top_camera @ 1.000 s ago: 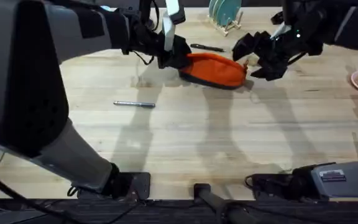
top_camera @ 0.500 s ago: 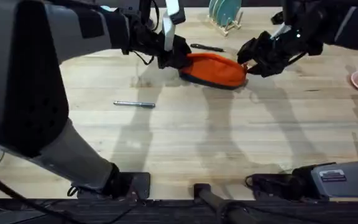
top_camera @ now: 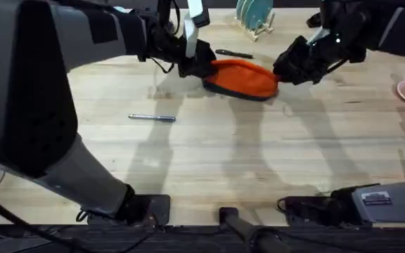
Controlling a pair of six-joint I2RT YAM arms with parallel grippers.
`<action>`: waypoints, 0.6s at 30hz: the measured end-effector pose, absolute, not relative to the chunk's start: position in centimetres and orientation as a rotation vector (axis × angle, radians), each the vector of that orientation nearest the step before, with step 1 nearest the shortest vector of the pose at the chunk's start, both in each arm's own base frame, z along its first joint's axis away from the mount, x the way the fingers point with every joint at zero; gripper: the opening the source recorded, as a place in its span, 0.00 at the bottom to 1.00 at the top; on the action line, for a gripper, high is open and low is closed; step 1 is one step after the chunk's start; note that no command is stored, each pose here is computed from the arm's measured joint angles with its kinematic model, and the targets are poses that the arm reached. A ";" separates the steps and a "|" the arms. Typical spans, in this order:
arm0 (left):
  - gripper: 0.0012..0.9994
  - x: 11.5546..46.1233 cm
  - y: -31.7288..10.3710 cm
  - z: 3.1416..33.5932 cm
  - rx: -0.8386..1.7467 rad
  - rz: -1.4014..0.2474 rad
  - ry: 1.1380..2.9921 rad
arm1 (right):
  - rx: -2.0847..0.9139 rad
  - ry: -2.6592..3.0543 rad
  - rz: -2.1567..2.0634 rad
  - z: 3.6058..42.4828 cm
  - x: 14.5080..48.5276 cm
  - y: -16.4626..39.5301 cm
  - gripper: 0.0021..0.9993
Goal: Unzip the bag, pick up the pens from the table one at a time and place them inside, then zip the bag closed.
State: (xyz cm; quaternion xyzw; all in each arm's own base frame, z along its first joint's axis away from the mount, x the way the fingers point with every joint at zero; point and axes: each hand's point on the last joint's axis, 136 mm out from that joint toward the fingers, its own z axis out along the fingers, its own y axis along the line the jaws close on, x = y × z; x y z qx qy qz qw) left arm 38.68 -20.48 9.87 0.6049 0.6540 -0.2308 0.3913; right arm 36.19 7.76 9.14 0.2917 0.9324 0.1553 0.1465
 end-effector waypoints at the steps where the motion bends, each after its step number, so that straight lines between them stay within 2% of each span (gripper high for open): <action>1: 0.04 38.7 -20.5 9.9 1.536 -0.587 1.661 | 0.840 2.684 0.447 9.1 36.2 7.8 0.03; 10: 0.04 38.7 -20.5 9.9 1.536 -0.586 1.662 | 0.829 2.679 0.446 9.3 36.3 7.5 0.03; 18: 0.04 38.7 -20.5 9.9 1.536 -0.585 1.661 | 0.739 2.615 0.477 12.2 36.4 7.3 0.03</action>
